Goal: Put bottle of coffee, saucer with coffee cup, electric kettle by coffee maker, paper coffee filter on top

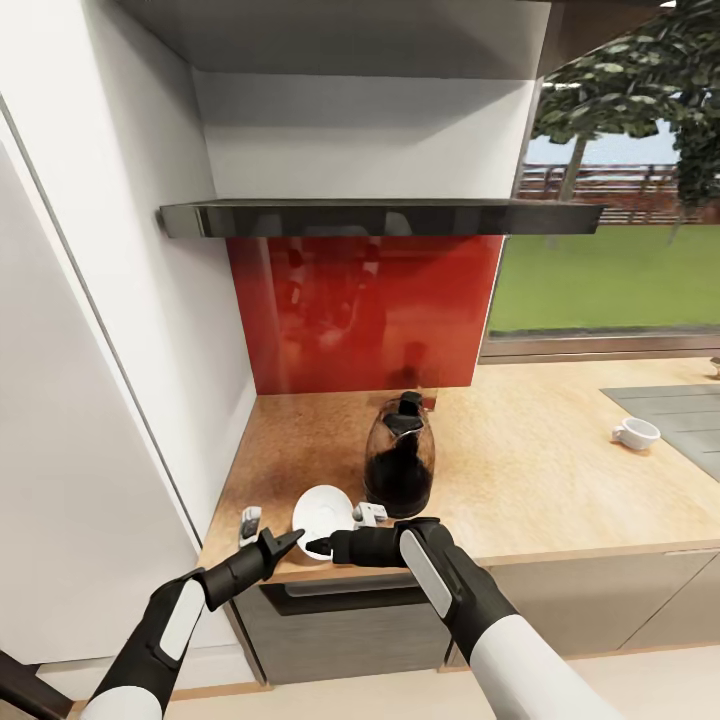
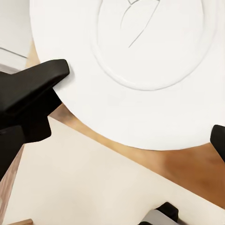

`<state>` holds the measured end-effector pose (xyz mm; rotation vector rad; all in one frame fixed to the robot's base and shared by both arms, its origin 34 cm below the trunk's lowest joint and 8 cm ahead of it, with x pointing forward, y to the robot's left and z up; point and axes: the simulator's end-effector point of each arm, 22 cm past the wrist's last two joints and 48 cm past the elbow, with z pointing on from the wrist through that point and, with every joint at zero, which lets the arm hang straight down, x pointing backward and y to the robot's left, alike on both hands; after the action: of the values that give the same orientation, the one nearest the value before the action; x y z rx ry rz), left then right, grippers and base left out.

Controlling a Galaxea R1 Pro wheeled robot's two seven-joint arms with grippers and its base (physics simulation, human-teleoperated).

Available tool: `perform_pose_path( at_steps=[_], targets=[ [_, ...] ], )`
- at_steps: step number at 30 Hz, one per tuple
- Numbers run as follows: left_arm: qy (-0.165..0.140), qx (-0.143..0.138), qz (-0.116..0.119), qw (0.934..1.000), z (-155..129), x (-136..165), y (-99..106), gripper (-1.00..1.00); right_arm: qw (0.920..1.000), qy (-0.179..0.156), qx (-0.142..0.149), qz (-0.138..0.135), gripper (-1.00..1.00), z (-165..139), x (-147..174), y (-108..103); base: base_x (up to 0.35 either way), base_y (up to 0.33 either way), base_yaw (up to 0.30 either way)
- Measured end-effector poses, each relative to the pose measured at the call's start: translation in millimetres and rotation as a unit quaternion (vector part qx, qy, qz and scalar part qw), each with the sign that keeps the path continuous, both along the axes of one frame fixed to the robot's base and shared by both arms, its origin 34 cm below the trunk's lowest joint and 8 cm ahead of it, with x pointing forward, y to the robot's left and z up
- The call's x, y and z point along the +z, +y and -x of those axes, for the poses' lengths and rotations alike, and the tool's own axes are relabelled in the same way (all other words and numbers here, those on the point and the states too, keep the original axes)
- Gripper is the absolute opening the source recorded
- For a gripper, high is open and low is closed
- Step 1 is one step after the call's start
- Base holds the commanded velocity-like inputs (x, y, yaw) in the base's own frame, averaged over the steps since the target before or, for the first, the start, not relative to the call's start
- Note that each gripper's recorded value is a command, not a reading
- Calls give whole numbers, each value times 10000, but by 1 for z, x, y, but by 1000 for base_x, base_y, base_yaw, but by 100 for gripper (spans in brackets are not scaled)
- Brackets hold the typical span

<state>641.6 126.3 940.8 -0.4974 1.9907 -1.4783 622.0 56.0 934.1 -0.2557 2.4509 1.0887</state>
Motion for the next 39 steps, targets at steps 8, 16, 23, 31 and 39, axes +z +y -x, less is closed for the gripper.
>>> perform_pose_path(
  at_steps=[8,16,23,31,39],
  targets=[
    [5,-4,-6,10000,0,0,0,-100,10000,1,-1,-1,100,0,0,0,0,0,0],
    [2,-9,-4,10000,0,0,0,-100,10000,0,-1,-1,100,0,0,0,0,0,0],
    [36,-30,20,10000,2,-1,-2,-100,10000,-27,-22,-63,100,-2,5,1,0,0,0],
    [53,-27,21,10000,2,-2,2,-100,9994,-291,-24,-173,100,-12,27,5,0,0,0],
    [57,-1,21,10000,2,-2,5,-100,9991,-376,-25,-209,100,-15,34,6,-1,0,0]
  ],
)
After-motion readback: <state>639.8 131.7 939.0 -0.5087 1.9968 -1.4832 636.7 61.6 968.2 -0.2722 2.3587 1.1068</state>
